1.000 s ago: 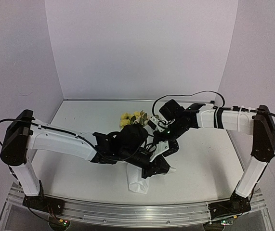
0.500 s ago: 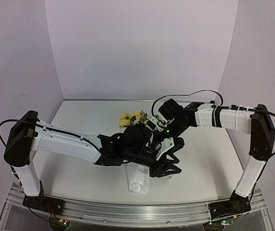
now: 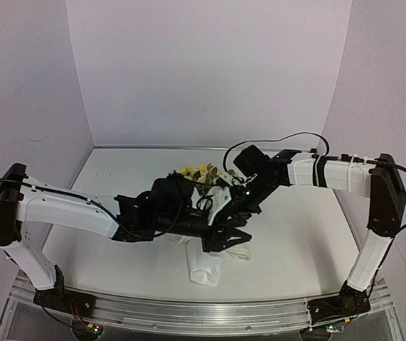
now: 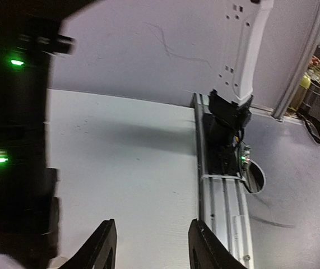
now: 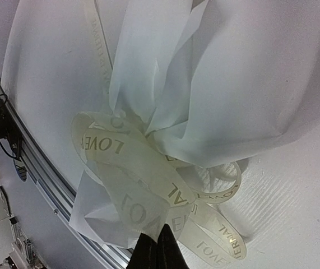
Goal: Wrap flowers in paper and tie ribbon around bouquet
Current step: Cross the half-tied ribbon with the folded bouquet.
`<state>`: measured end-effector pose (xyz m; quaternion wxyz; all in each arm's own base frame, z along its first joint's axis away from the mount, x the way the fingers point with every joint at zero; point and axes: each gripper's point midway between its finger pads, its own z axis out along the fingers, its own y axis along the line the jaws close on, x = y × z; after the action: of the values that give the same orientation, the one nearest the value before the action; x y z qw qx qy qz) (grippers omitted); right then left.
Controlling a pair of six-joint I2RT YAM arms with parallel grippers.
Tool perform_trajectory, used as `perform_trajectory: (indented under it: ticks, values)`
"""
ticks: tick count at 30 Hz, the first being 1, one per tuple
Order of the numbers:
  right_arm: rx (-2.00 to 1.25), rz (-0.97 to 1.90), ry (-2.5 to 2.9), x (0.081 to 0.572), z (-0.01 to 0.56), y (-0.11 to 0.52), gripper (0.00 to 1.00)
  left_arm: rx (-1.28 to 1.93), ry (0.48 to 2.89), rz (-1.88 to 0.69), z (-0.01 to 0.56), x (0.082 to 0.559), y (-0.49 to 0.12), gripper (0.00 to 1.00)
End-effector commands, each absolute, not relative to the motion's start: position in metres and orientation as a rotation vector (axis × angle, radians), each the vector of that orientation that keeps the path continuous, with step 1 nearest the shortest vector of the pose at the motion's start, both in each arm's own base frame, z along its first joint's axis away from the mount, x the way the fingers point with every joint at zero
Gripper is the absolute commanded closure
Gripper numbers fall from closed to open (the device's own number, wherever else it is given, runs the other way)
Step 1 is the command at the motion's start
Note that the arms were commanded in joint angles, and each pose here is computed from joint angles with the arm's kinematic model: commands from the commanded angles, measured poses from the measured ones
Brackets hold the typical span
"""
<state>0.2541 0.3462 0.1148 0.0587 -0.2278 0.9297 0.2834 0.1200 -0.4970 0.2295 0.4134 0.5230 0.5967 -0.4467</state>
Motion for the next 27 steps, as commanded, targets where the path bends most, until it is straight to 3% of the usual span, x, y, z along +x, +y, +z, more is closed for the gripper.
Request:
perform_trajectory:
  ticks: [1, 8, 27]
  values:
    - [-0.69, 0.895, 2.768, 0.256, 0.135, 0.349, 1.0, 1.039, 1.528, -1.06, 0.271, 0.181, -0.45, 0.57]
    - [-0.735, 0.922, 2.723, 0.246, 0.151, 0.354, 1.0, 1.08, 1.65, -0.926, 0.234, 0.214, -0.419, 0.62]
    - [-0.828, 0.961, 2.646, 0.231, 0.172, 0.367, 1.0, 1.291, 1.726, -0.909, 0.182, 0.233, -0.433, 0.57]
